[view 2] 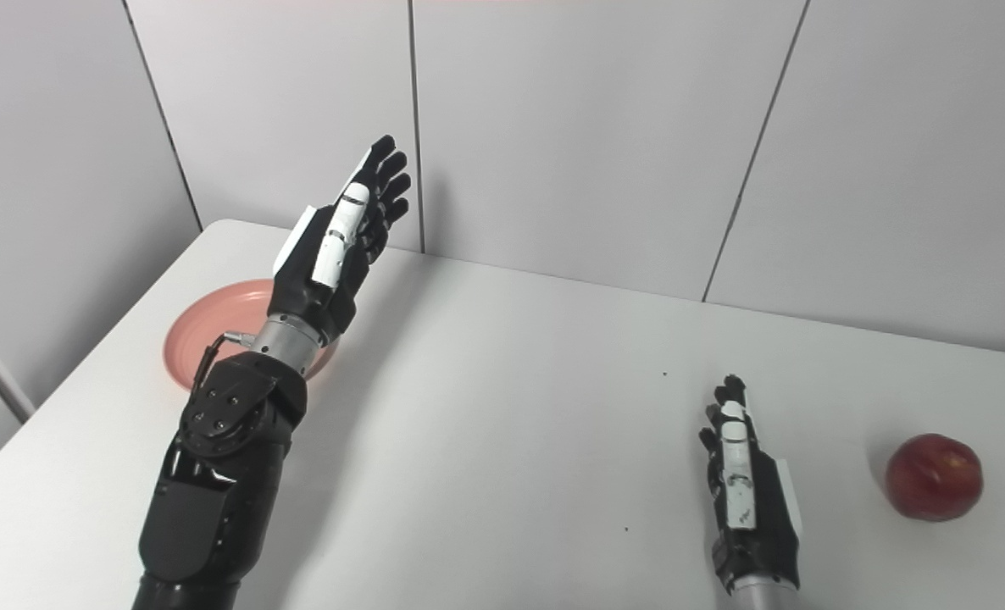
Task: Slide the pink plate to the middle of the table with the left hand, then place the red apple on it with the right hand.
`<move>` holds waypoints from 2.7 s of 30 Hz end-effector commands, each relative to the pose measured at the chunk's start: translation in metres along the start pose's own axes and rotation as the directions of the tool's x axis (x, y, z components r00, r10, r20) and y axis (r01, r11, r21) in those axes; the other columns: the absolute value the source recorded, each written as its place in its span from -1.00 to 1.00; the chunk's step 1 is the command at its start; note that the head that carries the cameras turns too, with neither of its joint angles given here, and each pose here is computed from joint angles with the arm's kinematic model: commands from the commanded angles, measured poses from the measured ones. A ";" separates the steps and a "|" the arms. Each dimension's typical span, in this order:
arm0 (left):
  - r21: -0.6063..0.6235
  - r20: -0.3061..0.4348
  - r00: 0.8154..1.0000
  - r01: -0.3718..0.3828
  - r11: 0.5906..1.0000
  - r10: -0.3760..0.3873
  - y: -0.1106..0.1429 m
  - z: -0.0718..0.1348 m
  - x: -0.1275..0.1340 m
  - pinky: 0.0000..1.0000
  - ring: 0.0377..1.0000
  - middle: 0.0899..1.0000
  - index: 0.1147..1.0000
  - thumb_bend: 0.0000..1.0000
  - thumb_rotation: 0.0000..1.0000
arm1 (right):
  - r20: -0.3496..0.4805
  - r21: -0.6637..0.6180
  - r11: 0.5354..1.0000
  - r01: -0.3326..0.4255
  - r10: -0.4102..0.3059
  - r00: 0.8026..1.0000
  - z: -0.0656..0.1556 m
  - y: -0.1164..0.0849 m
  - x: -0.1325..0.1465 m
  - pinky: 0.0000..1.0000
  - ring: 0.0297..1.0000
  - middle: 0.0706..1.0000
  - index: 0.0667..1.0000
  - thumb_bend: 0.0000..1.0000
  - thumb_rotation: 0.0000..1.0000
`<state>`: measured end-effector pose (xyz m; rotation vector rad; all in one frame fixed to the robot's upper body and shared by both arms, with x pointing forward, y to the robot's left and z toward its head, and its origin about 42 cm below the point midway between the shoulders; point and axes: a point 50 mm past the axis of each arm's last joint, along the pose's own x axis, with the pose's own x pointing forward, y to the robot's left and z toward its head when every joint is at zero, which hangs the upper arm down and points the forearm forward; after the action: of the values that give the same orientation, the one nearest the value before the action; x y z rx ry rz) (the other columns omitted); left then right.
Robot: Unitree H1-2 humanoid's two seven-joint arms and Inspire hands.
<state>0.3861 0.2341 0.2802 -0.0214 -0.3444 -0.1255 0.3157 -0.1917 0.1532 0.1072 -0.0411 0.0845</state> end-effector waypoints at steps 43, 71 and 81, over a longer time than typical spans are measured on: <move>0.068 0.069 0.928 -0.371 0.926 0.366 0.187 0.039 -0.004 1.00 1.00 0.99 0.93 -0.23 1.00 | 0.091 0.024 1.000 -0.017 0.015 0.996 0.017 -0.007 0.001 1.00 1.00 1.00 1.00 -0.33 1.00; 0.024 -0.065 0.861 -0.505 0.863 0.505 0.243 -0.007 -0.042 0.95 0.91 0.87 0.80 -0.32 1.00 | 0.092 0.010 1.000 -0.013 0.012 0.996 0.018 -0.010 0.002 1.00 1.00 1.00 1.00 -0.36 1.00; 0.008 -0.095 0.860 -0.503 0.864 0.501 0.235 -0.022 -0.045 0.90 0.88 0.83 0.75 -0.36 1.00 | 0.089 0.004 1.000 -0.011 0.011 0.996 0.018 -0.010 0.002 1.00 1.00 1.00 1.00 -0.35 1.00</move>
<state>0.3767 0.4698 0.2234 -0.1475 -0.1499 0.4024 0.3148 -0.2035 0.1532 0.1209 -0.0423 0.0790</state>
